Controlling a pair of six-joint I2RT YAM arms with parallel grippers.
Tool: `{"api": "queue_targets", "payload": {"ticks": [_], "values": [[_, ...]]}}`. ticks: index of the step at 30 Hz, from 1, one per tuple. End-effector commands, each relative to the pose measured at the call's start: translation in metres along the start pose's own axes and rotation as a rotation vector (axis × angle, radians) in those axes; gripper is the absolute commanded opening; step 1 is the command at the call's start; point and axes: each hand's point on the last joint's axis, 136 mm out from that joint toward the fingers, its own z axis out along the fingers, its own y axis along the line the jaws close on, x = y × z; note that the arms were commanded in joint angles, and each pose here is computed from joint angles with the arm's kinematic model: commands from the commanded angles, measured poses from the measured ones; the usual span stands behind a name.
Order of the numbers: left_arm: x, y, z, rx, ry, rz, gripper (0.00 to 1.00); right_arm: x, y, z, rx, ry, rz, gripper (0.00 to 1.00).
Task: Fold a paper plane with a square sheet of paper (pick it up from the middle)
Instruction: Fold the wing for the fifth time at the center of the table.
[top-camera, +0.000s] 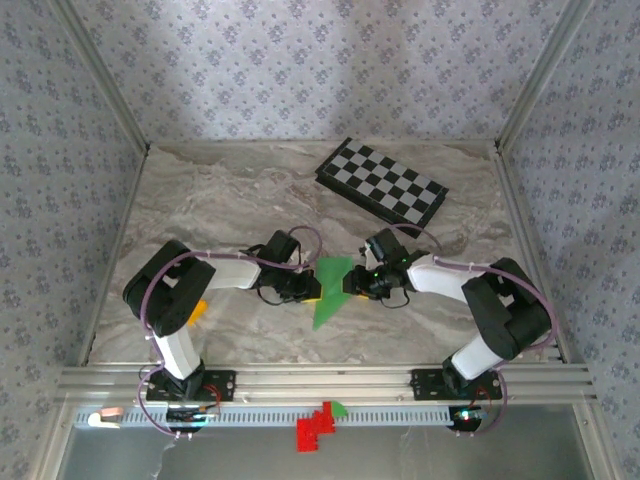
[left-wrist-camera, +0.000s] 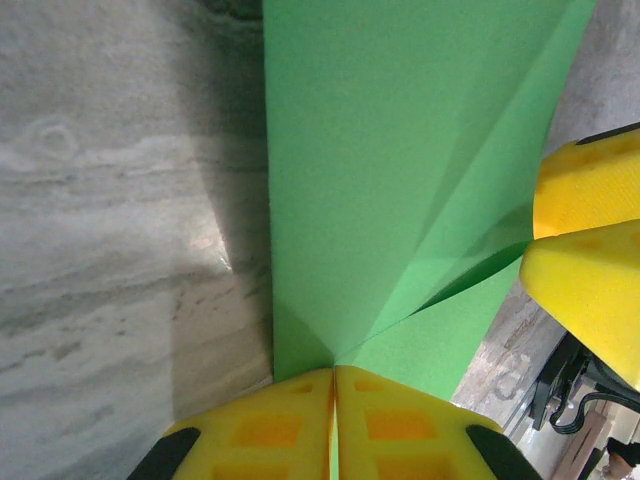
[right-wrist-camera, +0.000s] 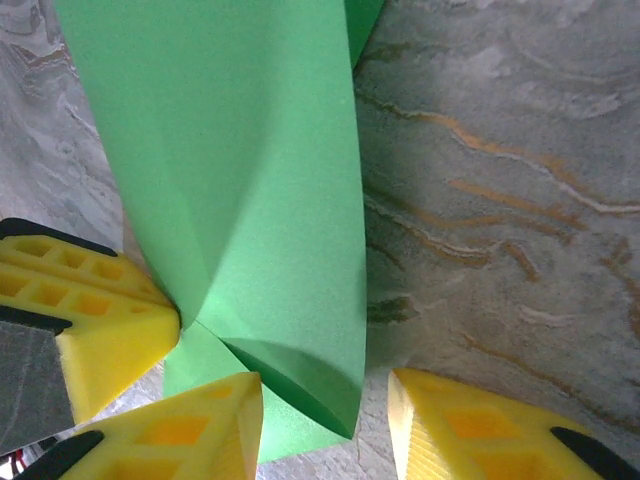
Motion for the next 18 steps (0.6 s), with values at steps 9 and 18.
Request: {"api": "queue_targets", "payload": {"ticks": [9,18], "values": [[0.0030,0.0215,0.0108,-0.085,0.016,0.004,0.10,-0.0086,0.0123,-0.0031,-0.035,-0.030,-0.016,0.25],[0.0000,0.0164,0.0082,-0.084,0.014,0.022,0.11,-0.0044,0.0164,-0.0044,-0.040,-0.039,-0.007,0.14]]}}
